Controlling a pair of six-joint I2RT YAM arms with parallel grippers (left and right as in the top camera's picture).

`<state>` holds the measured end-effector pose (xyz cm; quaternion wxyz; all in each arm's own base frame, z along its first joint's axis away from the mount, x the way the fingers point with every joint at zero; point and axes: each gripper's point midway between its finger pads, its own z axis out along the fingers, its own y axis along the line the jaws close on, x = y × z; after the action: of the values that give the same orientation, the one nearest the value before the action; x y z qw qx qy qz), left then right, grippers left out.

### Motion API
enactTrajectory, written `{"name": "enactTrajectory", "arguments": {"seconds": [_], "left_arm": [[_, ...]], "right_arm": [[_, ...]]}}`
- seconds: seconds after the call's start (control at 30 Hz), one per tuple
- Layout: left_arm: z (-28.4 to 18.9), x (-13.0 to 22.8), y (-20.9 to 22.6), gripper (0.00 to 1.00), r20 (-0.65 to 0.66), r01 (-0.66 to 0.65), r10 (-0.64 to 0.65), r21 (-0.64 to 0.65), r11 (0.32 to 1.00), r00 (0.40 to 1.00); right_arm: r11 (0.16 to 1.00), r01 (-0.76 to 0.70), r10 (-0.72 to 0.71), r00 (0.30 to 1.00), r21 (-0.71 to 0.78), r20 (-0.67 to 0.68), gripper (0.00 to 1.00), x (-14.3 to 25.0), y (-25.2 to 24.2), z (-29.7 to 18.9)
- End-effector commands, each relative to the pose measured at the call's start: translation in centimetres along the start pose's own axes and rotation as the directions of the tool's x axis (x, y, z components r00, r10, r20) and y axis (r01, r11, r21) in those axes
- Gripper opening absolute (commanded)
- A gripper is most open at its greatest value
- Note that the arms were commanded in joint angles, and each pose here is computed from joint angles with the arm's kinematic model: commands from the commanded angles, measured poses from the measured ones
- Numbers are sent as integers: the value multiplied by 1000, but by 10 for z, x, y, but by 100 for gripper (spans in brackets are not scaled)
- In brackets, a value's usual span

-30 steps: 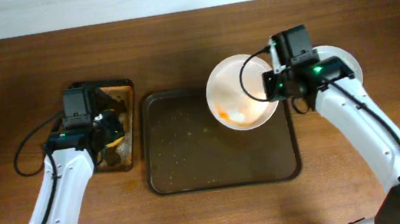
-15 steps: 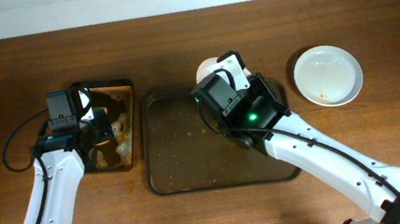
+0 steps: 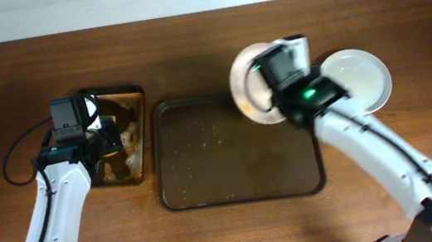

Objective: Clean dirty plates on tray and stack at the side
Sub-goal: 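Carry the last plate right and stack it on the pile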

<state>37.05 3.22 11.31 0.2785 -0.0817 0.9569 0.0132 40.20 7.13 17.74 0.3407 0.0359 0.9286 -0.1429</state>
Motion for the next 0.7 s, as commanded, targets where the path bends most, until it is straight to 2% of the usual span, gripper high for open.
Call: {"name": "enactTrajectory", "arguments": {"seconds": [0.0,0.2,0.47,0.6,0.67], "left_arm": [[-2,-2,-1,0,9,-16,15,13,1000,1000],[-2,-9,-2,0,39,-16,15,16,1000,999],[11,-18,-3,0,65,-16,15,18,1000,998],[21,-12,-3,0,38,-16,16,15,1000,999],[21,-13,-3,0,41,-17,16,16,1000,999]], "right_arm": [[961,-228,213,971,-154,-110,4,-3,-25,15],[870,-493,487,854,12,-185,4,16,-142,60],[802,-586,596,768,117,-234,5,48,-194,102],[792,-606,608,767,80,-204,25,39,-199,109],[791,-609,606,765,62,-217,46,39,-195,108]]}}
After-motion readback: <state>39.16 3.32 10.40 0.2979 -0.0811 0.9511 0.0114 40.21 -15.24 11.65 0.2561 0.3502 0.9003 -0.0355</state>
